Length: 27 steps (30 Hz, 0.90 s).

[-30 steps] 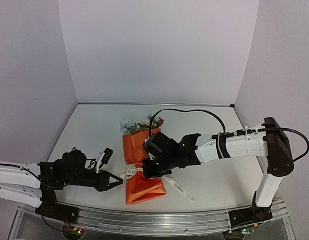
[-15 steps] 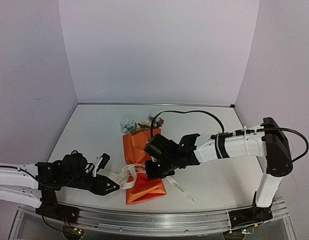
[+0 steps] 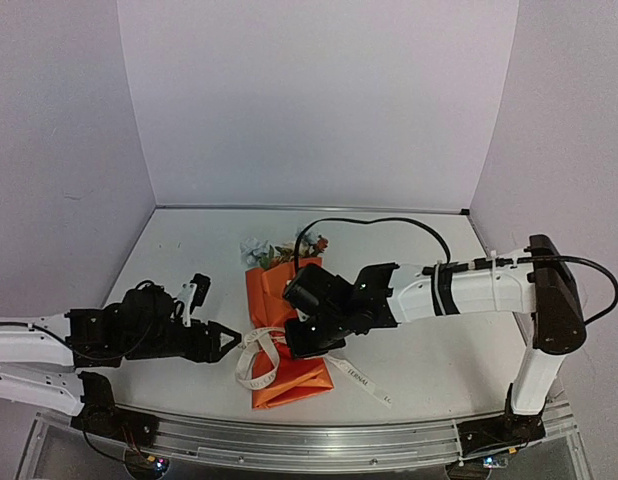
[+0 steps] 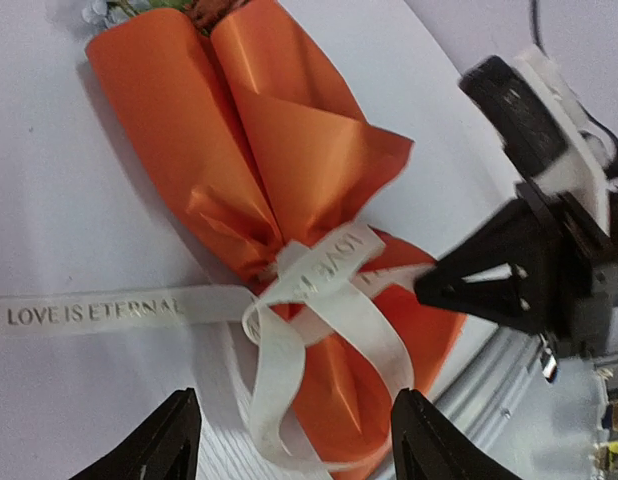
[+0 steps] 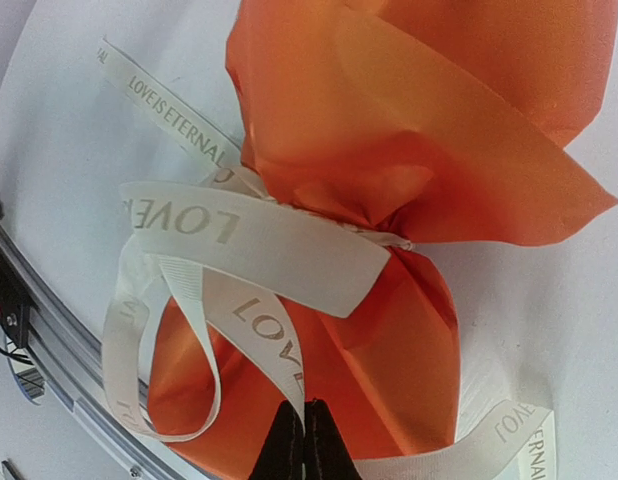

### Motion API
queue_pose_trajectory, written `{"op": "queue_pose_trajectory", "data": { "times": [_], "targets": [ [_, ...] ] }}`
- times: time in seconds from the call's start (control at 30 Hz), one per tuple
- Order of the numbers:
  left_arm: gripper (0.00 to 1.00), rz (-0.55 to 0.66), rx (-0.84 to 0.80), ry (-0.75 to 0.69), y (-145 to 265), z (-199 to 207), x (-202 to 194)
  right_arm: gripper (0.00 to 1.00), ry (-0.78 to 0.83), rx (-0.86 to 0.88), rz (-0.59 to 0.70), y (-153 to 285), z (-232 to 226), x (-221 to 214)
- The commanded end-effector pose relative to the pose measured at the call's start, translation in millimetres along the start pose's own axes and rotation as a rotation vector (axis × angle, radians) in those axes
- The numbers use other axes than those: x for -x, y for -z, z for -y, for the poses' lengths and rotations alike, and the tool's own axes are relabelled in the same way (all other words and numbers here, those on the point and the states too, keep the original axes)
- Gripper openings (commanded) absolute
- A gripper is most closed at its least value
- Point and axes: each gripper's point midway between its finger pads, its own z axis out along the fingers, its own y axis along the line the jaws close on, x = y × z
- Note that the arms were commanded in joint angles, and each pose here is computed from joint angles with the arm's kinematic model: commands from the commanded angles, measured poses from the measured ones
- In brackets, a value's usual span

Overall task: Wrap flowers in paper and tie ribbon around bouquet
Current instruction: Cross the half-tied ribbon over the folded bouquet.

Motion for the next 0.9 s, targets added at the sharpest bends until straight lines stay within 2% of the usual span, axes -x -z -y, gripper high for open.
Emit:
{"op": "queue_pose_trajectory", "data": {
  "times": [0.0,0.1,0.13,0.3,0.4,0.63,0.87],
  "targets": [
    [0.62,0.124,0.138,-0.006,-21.5,-15.0,55.1,0.0,-0.024,0.014,0.027,1.6,-12.1,10.4],
    [0.46,0.141,0.123,0.07,-36.2,-38.3,78.6,0.0,-0.042,0.005,0.03,0.2,-9.9,10.0],
    [0.43,0.122,0.116,0.055,-43.4,-39.4,79.1,0.0,-0.044,0.005,0.03,-0.2,-10.1,10.2],
    [0.35,0.018,0.037,-0.021,-72.2,-21.3,80.5,0.0,-0.047,0.019,0.022,-3.4,-14.8,11.1],
    [0.27,-0.019,-0.024,-0.053,-77.9,-8.0,80.2,0.0,-0.053,0.01,0.028,-4.6,-13.2,12.5],
    [0.19,-0.161,-0.155,-0.095,-83.9,13.2,57.4,0.0,-0.071,0.007,0.028,-10.2,-15.0,14.7],
    [0.18,-0.237,-0.191,-0.107,-89.8,19.7,46.3,0.0,-0.11,-0.023,0.053,-9.0,-4.8,19.9]
  ]
}}
